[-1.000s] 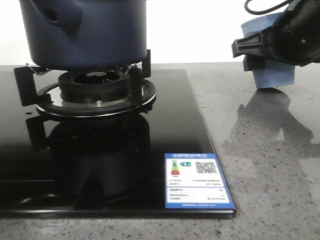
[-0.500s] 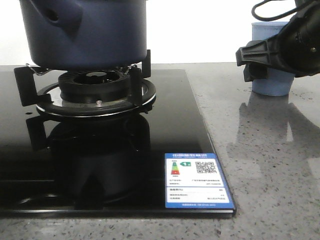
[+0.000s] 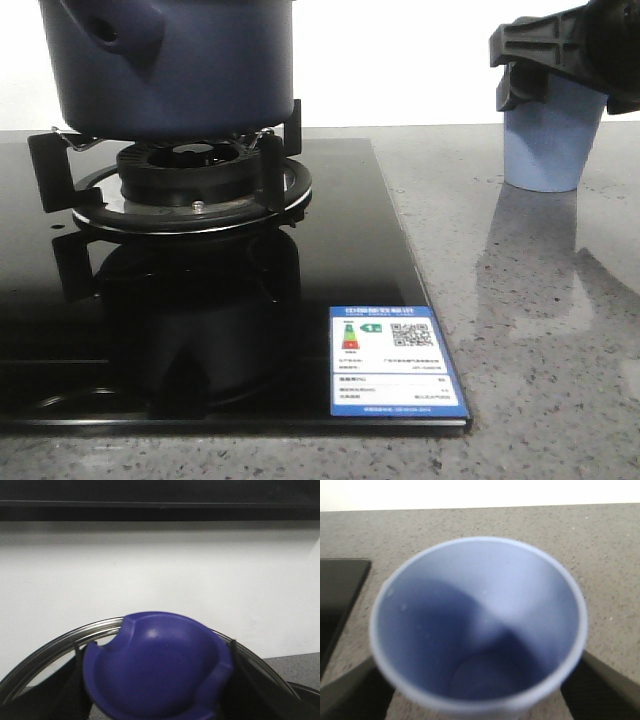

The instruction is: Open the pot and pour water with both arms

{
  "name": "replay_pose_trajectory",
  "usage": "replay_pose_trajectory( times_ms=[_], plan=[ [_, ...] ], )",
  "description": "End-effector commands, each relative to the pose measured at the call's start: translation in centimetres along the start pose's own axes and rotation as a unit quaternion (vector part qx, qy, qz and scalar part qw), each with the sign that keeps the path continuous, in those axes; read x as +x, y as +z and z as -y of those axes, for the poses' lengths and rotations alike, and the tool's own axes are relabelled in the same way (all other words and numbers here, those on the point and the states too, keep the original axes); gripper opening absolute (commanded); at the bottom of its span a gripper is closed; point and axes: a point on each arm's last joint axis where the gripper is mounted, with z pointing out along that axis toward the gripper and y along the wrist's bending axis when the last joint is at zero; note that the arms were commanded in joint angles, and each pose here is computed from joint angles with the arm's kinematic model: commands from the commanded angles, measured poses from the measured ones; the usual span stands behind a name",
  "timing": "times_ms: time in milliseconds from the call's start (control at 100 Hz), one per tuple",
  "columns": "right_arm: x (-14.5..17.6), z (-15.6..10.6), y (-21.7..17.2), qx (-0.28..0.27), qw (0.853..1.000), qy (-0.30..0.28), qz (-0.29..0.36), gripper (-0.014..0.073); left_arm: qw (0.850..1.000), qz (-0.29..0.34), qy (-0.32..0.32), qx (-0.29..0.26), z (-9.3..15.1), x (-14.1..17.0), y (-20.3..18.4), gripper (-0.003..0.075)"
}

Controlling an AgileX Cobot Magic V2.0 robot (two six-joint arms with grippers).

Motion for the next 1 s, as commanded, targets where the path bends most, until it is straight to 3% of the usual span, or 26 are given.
replay_pose_trajectory(
  times_ms=[0,250,510,730,990],
  plan=[
    [-0.8,0.2,-1.3,-0.006,1.000,-0.001,0.022,0.0566,0.997,0.077,-0.001,-0.026,-0.5,-2.6,-1.1,0.0347],
    [2.9,1.8,-3.7,0.006,1.000,-0.006,-0.004,0.0566,0.996,0.080,-0.001,-0.027,-0.5,-2.7,-1.1,0.0347],
    [2.0,2.4,-9.8,-0.056,0.995,0.017,0.078,0.0566,0.997,0.071,-0.023,-0.018,-0.3,-2.5,-1.0,0.0347],
    [0.5,3.2,-13.9,-0.074,0.983,0.033,0.162,0.0566,0.997,0.047,-0.027,0.048,2.7,-1.8,-0.3,0.0347],
    [0.3,3.4,-14.8,-0.081,0.980,0.035,0.178,0.0566,0.993,0.021,-0.025,0.112,6.5,-0.1,1.6,0.0347]
  ],
)
